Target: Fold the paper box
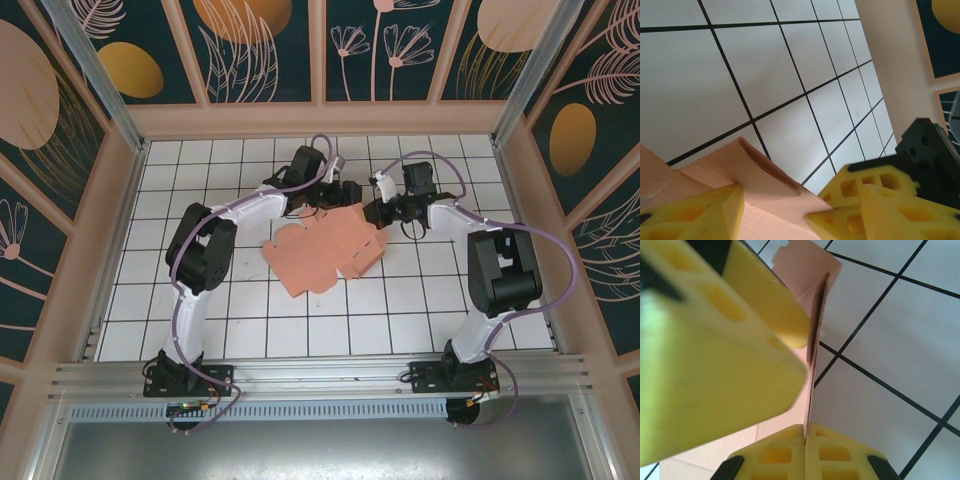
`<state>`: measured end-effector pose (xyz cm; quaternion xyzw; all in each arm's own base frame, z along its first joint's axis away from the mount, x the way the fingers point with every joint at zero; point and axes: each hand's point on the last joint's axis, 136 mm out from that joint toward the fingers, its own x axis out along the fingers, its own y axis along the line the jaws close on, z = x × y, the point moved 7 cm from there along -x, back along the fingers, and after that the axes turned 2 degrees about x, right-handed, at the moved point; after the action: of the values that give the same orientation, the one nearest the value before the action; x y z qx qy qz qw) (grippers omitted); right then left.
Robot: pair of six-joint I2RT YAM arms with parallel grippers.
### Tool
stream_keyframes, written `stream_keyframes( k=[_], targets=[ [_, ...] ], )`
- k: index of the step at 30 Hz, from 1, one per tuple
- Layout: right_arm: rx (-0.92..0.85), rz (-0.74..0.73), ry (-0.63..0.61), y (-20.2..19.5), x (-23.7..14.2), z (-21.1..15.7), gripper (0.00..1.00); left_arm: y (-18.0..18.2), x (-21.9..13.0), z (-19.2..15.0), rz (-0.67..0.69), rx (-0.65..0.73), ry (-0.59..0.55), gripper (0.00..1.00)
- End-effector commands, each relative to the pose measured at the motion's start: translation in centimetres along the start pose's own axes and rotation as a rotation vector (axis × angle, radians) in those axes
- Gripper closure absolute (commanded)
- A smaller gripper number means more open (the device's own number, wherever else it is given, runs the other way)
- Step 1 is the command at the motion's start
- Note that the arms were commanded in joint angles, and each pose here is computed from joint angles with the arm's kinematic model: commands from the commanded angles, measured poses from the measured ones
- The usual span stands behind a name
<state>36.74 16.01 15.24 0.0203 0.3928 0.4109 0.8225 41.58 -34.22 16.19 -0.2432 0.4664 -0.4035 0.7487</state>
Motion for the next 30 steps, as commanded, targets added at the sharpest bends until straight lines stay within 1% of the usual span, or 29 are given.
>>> stream_keyframes(
  k=[1,3,5,9,13,16,18,20,25,30],
  targets=[
    [-0.081,0.07,0.012,2.5,-0.4,0.2,1.0,-1.5,0.6,2.0,-0.061,0.038,-0.06,0.38],
    [-0.083,0.053,-0.004,2.5,-0.8,0.3,1.0,-1.5,0.4,2.2,-0.052,0.043,-0.076,0.38],
    [-0.074,0.03,-0.027,2.1,-1.3,0.4,1.0,-1.9,-0.5,2.3,-0.038,0.069,-0.12,0.34],
    [-0.04,-0.01,-0.055,1.0,-2.3,0.4,1.0,-2.0,-4.1,2.5,0.033,0.11,-0.255,0.26],
    [-0.033,-0.034,-0.068,0.3,-3.0,0.5,1.0,0.2,-8.1,1.2,0.121,0.07,-0.356,0.17],
    [-0.032,-0.023,-0.081,0.2,-3.3,0.6,1.0,1.7,-9.8,0.0,0.192,0.067,-0.342,0.11],
    [-0.034,-0.011,-0.086,0.3,-3.4,0.8,1.0,2.8,-10.1,-1.0,0.257,0.068,-0.312,0.09],
    [-0.028,-0.004,-0.088,0.3,-3.3,0.9,1.0,3.6,-10.3,-1.7,0.305,0.064,-0.306,0.09],
    [-0.015,-0.023,-0.096,0.3,-3.2,1.0,1.0,4.0,-10.2,-2.5,0.291,0.044,-0.3,0.06],
    [-0.011,-0.028,-0.096,0.4,-3.3,0.9,1.0,5.4,-9.3,-3.1,0.32,0.021,-0.269,0.08]
  ],
)
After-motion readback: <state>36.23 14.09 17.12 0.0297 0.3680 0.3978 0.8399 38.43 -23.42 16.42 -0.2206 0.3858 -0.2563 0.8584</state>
